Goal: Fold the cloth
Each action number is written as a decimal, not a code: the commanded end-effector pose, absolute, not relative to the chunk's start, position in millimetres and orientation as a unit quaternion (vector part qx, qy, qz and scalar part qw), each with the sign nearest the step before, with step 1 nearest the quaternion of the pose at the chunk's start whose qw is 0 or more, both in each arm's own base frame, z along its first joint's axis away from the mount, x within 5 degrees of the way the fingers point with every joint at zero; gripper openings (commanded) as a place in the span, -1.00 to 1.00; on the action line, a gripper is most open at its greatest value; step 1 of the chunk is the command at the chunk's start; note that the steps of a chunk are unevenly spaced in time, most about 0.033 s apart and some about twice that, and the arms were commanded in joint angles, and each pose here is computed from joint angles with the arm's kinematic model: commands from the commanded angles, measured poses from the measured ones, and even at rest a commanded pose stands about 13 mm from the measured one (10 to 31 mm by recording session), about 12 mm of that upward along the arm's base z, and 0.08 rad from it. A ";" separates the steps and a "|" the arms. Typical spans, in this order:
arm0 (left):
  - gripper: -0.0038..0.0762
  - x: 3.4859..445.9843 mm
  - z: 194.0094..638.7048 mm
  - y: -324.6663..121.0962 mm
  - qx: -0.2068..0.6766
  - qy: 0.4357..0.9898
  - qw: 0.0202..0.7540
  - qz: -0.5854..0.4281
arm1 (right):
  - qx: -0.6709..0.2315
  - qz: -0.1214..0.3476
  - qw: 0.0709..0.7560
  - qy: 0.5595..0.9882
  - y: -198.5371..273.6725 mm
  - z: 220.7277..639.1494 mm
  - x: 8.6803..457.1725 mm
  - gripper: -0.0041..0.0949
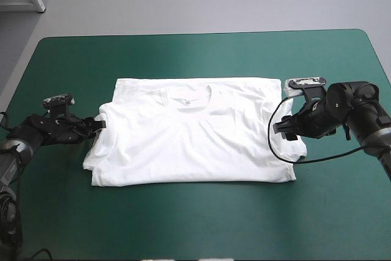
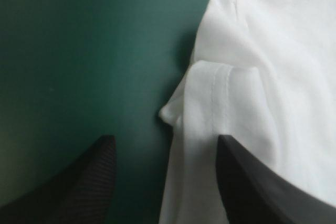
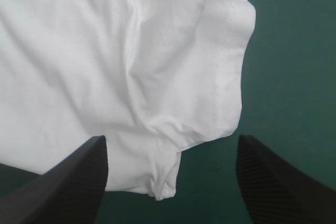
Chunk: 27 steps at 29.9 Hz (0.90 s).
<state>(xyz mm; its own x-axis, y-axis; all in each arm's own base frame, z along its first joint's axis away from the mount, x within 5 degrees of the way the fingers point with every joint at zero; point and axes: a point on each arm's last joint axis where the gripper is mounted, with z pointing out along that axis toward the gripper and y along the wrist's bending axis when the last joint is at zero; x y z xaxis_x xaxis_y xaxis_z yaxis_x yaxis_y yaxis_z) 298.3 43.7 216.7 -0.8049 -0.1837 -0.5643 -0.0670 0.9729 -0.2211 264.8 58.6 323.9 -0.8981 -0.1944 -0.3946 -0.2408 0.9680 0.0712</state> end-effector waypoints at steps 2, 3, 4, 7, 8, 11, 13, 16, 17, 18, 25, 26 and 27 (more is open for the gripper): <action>0.11 311.5 223.0 32.2 -0.059 0.933 0.342 -0.089 | -0.114 0.061 0.238 0.963 56.5 343.4 262.0 0.38; 0.08 313.0 219.5 29.8 -0.056 0.935 0.338 -0.090 | -0.114 0.061 0.238 0.963 56.5 343.4 262.0 0.38; 0.04 313.9 217.5 30.1 -0.057 0.936 0.336 -0.090 | -0.114 0.060 0.238 0.963 56.3 343.4 262.1 0.38; -0.14 315.0 213.3 30.4 -0.063 0.938 0.329 -0.091 | -0.115 0.055 0.238 0.963 55.5 343.3 262.2 0.38; -0.22 314.8 213.1 31.2 -0.060 0.939 0.328 -0.088 | -0.117 0.049 0.239 0.963 54.6 343.2 262.4 0.38; -0.48 314.5 212.9 31.3 -0.056 0.940 0.327 -0.086 | -0.118 0.046 0.239 0.963 54.0 343.2 262.5 0.38; -0.66 314.3 212.7 31.1 -0.055 0.940 0.325 -0.087 | -0.118 0.046 0.240 0.962 54.1 343.3 262.7 0.38; -0.93 314.2 212.7 31.0 -0.055 0.940 0.325 -0.087 | -0.118 0.046 0.242 0.962 54.1 343.5 263.0 0.38; -0.93 314.2 212.7 31.0 -0.055 0.940 0.325 -0.087 | -0.118 0.046 0.242 0.962 54.1 343.5 263.0 0.38; -0.93 314.2 212.7 31.0 -0.055 0.940 0.325 -0.087 | -0.118 0.046 0.242 0.962 54.1 343.5 263.0 0.38; -0.93 306.7 238.9 30.6 -0.051 0.925 0.369 -0.078 | -0.116 0.046 0.242 0.962 54.1 343.5 263.0 0.38; -0.93 305.5 243.6 30.8 -0.051 0.921 0.378 -0.075 | -0.115 0.047 0.242 0.962 54.3 343.5 263.0 0.38; -0.93 303.7 249.1 31.0 -0.049 0.917 0.389 -0.071 | -0.115 0.048 0.242 0.962 54.4 343.5 262.9 0.38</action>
<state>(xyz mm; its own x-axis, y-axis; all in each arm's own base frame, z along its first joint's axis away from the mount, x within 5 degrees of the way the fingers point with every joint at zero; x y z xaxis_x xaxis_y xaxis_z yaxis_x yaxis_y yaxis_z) 305.8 31.2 215.5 -0.7859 -0.1424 -0.6018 -0.0343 0.9817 -0.1875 265.2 56.5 323.7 -0.8956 -0.2070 -0.3938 -0.2437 0.9688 0.0449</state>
